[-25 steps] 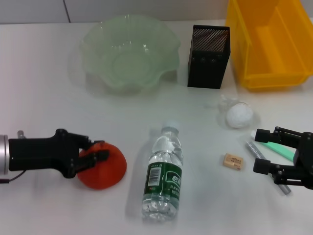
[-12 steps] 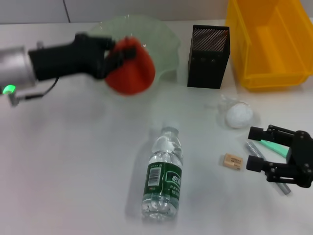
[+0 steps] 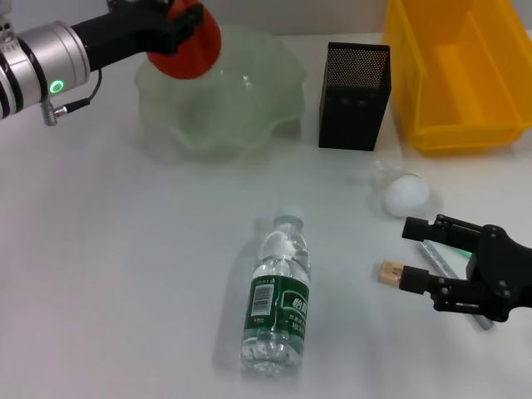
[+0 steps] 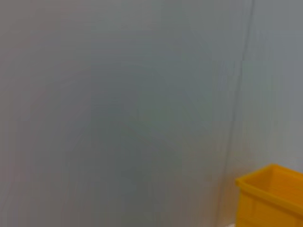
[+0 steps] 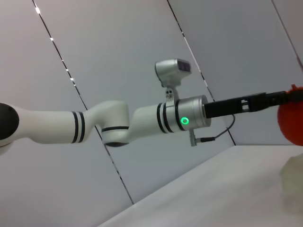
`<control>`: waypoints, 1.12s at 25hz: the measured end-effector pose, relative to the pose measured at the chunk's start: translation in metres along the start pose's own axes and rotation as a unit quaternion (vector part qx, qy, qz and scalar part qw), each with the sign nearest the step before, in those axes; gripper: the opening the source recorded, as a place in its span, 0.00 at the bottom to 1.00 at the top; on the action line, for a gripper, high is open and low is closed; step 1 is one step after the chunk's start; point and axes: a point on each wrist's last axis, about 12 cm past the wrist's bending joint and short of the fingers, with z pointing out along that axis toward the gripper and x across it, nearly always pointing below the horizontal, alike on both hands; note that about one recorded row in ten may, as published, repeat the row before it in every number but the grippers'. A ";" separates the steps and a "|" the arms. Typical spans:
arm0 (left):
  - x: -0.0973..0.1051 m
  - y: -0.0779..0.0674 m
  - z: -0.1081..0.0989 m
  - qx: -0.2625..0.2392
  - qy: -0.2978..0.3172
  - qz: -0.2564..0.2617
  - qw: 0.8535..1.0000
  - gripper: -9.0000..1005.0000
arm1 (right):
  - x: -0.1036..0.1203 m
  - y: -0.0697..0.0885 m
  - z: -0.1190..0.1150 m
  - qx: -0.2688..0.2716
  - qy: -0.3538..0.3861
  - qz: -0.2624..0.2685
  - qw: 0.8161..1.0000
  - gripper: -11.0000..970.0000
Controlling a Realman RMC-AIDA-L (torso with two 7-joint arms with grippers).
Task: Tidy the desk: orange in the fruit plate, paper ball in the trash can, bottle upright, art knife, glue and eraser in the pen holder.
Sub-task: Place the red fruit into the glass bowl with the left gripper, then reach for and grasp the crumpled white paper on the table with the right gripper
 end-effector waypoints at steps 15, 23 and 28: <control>0.031 -0.017 -0.100 0.101 -0.158 -0.041 0.981 0.63 | -0.018 -0.018 0.004 0.048 -0.058 -0.002 0.997 0.80; 0.070 -0.027 -0.156 0.189 -0.041 -0.032 0.981 0.83 | -0.125 -0.020 -0.053 0.042 0.004 0.013 0.999 0.80; 0.079 -0.028 -0.172 0.194 -0.016 -0.052 0.979 0.83 | -0.201 -0.005 -0.047 0.116 0.181 0.025 0.976 0.79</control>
